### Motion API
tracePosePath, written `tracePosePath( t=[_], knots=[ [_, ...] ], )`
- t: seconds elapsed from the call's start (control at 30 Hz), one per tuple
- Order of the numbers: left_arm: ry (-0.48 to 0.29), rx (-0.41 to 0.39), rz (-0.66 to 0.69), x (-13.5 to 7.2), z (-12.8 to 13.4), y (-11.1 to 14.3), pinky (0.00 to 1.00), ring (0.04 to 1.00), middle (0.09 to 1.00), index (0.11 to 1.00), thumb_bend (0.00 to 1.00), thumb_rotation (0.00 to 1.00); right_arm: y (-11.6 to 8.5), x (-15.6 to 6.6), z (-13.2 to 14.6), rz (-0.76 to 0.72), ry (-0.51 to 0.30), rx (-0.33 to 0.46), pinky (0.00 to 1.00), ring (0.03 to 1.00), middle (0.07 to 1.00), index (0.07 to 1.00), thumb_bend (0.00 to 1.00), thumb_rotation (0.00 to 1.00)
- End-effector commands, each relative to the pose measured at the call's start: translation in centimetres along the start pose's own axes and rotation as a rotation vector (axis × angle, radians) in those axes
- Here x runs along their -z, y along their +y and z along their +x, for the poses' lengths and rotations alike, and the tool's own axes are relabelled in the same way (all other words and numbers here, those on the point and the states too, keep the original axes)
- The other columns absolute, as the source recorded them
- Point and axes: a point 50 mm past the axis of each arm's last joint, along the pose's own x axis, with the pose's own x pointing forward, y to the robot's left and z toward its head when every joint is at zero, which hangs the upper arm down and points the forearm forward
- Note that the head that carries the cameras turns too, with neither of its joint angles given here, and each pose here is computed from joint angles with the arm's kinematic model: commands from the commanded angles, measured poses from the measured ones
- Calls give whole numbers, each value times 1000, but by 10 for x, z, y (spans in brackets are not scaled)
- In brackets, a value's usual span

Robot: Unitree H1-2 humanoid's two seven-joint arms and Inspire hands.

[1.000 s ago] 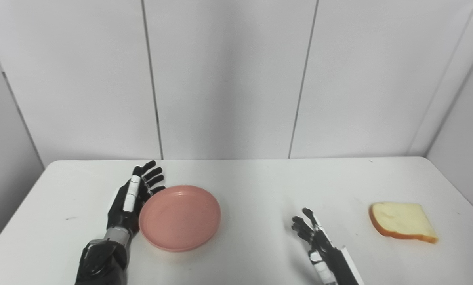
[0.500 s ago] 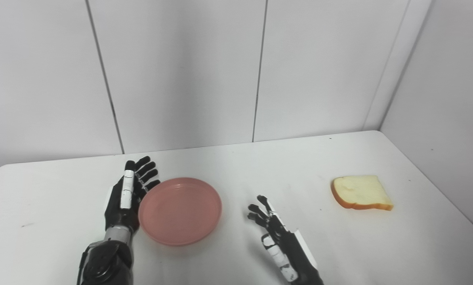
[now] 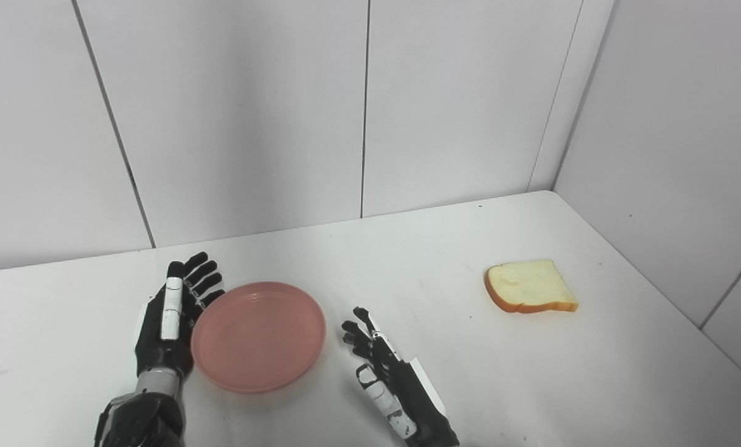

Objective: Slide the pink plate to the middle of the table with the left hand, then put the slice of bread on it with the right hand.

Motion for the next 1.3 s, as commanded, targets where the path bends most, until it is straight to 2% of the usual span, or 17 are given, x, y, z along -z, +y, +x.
tracePosePath(
  t=[0.0, 0.23, 0.33, 0.43, 0.5, 0.57, 0.63, 0.77, 0.97, 1.07, 1.17, 1.2, 1.27],
  knots=[
    [45, 12, -38, 9, -4, -9, 711, 774, 777, 729, 911, 839, 15, 15, -14, 37, 80, 1, 918, 897, 913, 973, 747, 1000],
    [62, 25, -54, 15, -2, -14, 709, 757, 756, 716, 900, 822, 15, 15, -13, 24, 61, 11, 912, 896, 912, 972, 738, 1000],
    [70, 29, -49, 17, -1, -15, 700, 755, 759, 705, 908, 821, 9, 13, -13, -12, 2, 30, 898, 878, 908, 968, 771, 1000],
    [75, 34, -47, 19, 0, -14, 724, 779, 778, 708, 898, 821, -7, 0, -12, -78, -52, 90, 900, 893, 916, 960, 792, 1000],
    [76, 37, -36, 21, 1, -13, 731, 790, 788, 719, 893, 830, -19, -13, -11, -119, -88, 137, 921, 905, 915, 951, 806, 985],
    [79, 37, -25, 22, 1, -11, 723, 790, 784, 716, 898, 839, -34, -28, -7, -184, -144, 174, 892, 895, 904, 926, 849, 957],
    [82, 35, -29, 24, 2, -10, 720, 787, 781, 716, 897, 836, -46, -38, -4, -236, -187, 183, 894, 902, 913, 929, 855, 954],
    [87, 32, -31, 27, 4, -8, 712, 786, 782, 718, 888, 840, -87, -61, 8, -440, -260, 198, 874, 893, 920, 941, 904, 963],
    [95, 43, -28, 29, 4, -12, 717, 789, 782, 718, 890, 844, -143, -93, 22, -601, -244, 194, 901, 928, 942, 953, 974, 901],
    [102, 52, -30, 29, 4, -14, 731, 806, 792, 726, 904, 849, -163, -104, 25, -682, -220, 194, 868, 919, 940, 957, 999, 877],
    [104, 55, -34, 31, 5, -16, 746, 810, 793, 732, 900, 837, -186, -115, 30, -776, -186, 191, 836, 899, 940, 947, 1000, 799],
    [105, 55, -31, 31, 5, -16, 745, 806, 791, 736, 891, 832, -194, -119, 32, -809, -179, 190, 824, 895, 939, 943, 1000, 721],
    [107, 59, -32, 33, 5, -17, 747, 806, 791, 742, 885, 828, -207, -126, 35, -877, -172, 190, 809, 891, 928, 935, 1000, 667]
  ],
)
